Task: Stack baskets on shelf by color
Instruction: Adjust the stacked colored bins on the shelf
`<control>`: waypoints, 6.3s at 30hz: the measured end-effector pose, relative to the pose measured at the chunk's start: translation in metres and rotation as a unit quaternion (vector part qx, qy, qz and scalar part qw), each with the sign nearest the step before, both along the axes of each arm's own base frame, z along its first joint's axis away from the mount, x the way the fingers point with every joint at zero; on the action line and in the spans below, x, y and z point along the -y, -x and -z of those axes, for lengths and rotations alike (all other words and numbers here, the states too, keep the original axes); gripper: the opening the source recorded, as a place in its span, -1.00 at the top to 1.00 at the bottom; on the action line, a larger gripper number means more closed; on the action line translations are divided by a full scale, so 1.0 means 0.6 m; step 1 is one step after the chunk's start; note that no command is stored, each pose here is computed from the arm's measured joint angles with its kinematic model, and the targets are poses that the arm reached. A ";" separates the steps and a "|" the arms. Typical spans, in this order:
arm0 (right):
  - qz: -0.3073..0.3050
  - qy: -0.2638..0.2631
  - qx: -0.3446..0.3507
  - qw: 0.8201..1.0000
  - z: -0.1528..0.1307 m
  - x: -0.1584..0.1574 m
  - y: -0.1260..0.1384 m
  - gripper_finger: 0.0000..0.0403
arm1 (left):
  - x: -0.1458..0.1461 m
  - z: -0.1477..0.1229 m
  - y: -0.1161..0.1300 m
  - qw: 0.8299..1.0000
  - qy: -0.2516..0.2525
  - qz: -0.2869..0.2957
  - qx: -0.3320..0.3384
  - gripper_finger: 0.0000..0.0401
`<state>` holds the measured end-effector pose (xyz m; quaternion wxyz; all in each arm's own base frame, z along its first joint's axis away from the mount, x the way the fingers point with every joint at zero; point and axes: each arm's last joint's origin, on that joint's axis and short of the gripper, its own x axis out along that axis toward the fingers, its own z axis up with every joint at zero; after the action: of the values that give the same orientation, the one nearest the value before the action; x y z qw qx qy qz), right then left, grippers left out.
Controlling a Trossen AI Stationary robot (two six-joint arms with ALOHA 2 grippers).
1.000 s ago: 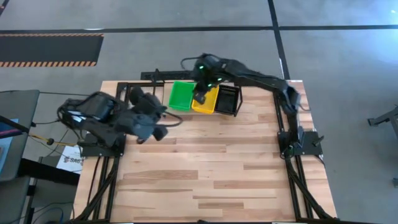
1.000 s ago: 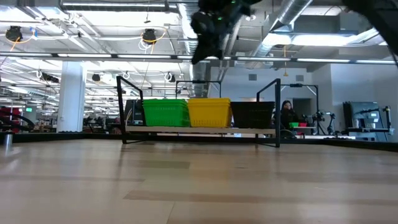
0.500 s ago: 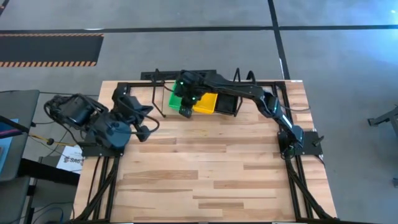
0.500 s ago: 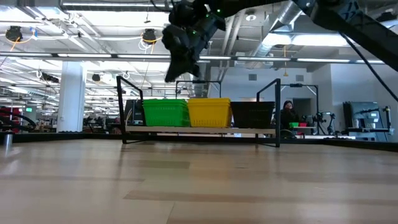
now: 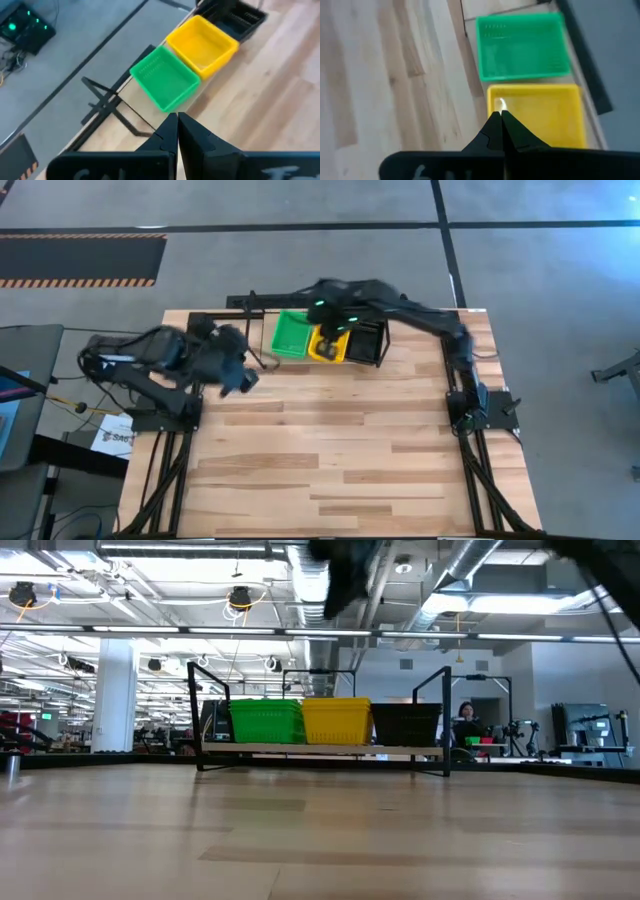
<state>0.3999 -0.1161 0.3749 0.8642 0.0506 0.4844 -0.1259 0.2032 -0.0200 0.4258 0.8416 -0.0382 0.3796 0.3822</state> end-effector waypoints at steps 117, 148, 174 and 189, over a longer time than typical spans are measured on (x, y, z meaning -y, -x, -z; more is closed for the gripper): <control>0.011 0.113 0.118 0.987 -0.247 -0.138 0.352 1.00 | -0.337 0.222 -0.337 0.971 0.210 -0.106 0.047 1.00; 0.002 0.120 0.115 0.986 -0.247 -0.138 0.352 1.00 | -0.254 0.298 -0.335 0.957 0.207 -0.120 -0.163 1.00; 0.310 0.060 0.088 0.945 -0.096 -0.141 0.483 1.00 | -0.182 0.199 -0.368 0.982 0.151 -0.022 -0.109 1.00; 0.348 -0.089 0.241 0.902 0.107 -0.142 0.463 1.00 | -0.289 0.193 -0.404 0.981 0.171 0.082 0.042 1.00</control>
<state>0.1223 -0.0310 0.3105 0.8476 0.3211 0.2225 -0.3590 0.4458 0.1531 0.3101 0.8661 -0.1664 0.4057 0.2397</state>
